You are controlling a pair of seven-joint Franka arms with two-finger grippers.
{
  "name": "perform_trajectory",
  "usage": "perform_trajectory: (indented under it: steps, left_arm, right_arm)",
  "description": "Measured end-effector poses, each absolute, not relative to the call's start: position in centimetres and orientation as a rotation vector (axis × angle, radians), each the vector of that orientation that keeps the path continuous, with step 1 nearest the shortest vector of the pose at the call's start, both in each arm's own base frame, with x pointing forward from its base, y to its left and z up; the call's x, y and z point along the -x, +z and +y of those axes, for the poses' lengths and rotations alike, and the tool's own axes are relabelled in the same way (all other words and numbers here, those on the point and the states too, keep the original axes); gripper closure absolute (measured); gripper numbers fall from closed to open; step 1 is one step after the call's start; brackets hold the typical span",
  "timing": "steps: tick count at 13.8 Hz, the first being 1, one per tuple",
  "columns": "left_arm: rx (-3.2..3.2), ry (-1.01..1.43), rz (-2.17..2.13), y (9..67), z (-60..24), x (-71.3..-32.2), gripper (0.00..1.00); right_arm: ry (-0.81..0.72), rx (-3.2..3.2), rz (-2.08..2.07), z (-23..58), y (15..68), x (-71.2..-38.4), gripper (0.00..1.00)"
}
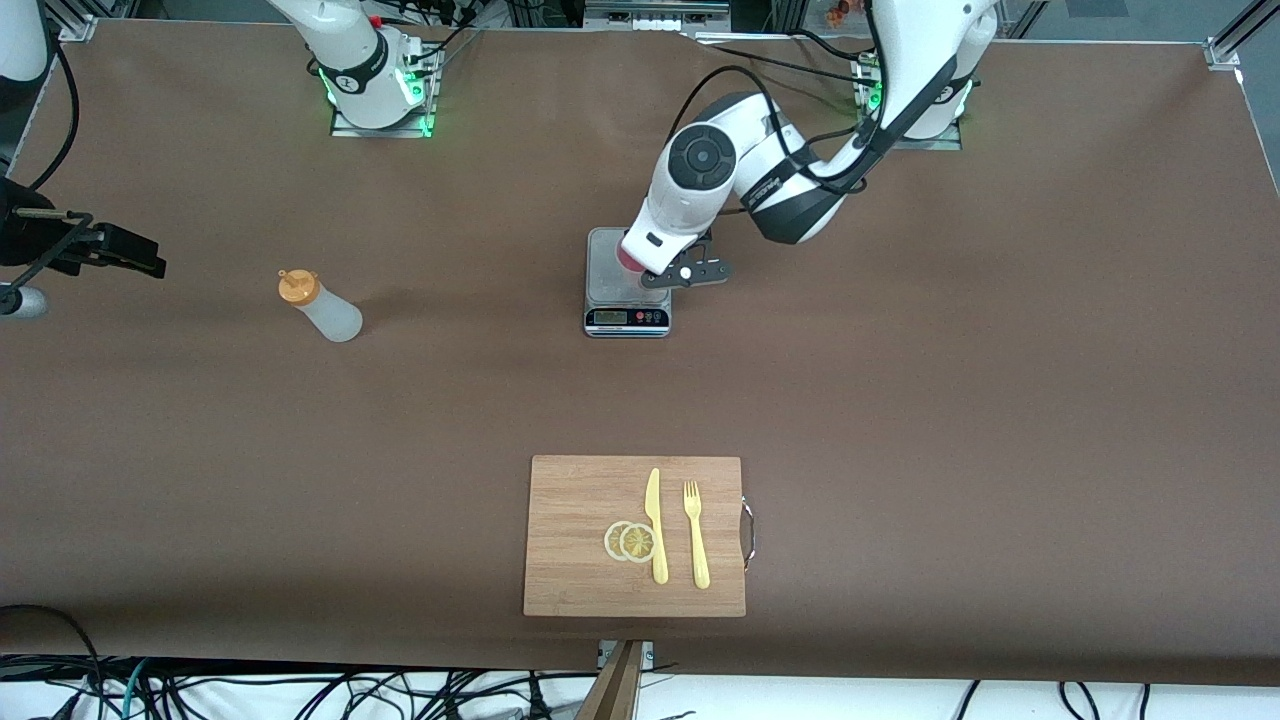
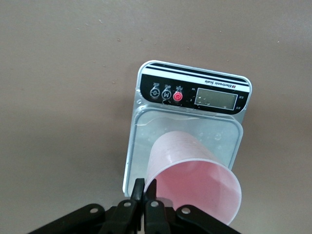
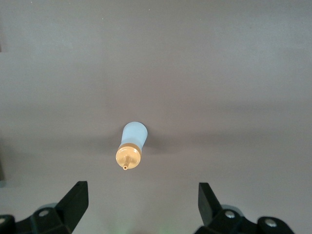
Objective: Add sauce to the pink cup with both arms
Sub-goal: 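Carry the pink cup with the left gripper onto the scale, then open the left gripper and raise it away from the cup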
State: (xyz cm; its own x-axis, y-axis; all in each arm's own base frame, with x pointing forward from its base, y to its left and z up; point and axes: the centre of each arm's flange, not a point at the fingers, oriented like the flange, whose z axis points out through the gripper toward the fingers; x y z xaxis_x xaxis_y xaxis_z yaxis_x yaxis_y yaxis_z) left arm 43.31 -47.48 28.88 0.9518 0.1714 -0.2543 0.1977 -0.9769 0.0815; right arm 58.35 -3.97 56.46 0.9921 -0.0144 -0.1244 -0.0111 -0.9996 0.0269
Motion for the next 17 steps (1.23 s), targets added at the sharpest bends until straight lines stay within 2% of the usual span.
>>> perform_trajectory:
  steps: [3,4,9,12,13,17]
  left_arm:
    - [-2.99,-0.4,0.291,28.1,-47.8,-43.6,0.93]
    - [-2.99,-0.402,0.291,28.1,-47.8,-43.6,0.86]
    - [-2.98,-0.382,0.297,29.0,-47.9,-44.2,0.37]
    - [-3.006,-0.34,0.31,32.6,-46.8,-45.4,0.06]
    - [-3.028,-0.315,0.306,34.6,-45.9,-45.9,0.0]
    - [-3.155,-0.235,0.289,42.4,-39.4,-47.7,0.0]
  right_arm:
    - [-0.201,-3.092,-0.018,-4.1,56.3,-58.4,0.0]
    - [-0.206,-3.089,-0.018,-4.2,56.2,-58.4,0.0]
    - [-0.261,-3.085,-0.015,-4.1,55.2,-58.5,0.0]
    - [-0.318,-3.083,0.012,-4.0,54.4,-58.3,0.0]
    - [-0.341,-3.083,0.036,-4.0,54.2,-58.3,0.0]
    - [-0.429,-3.086,0.322,-4.5,53.3,-58.0,0.0]
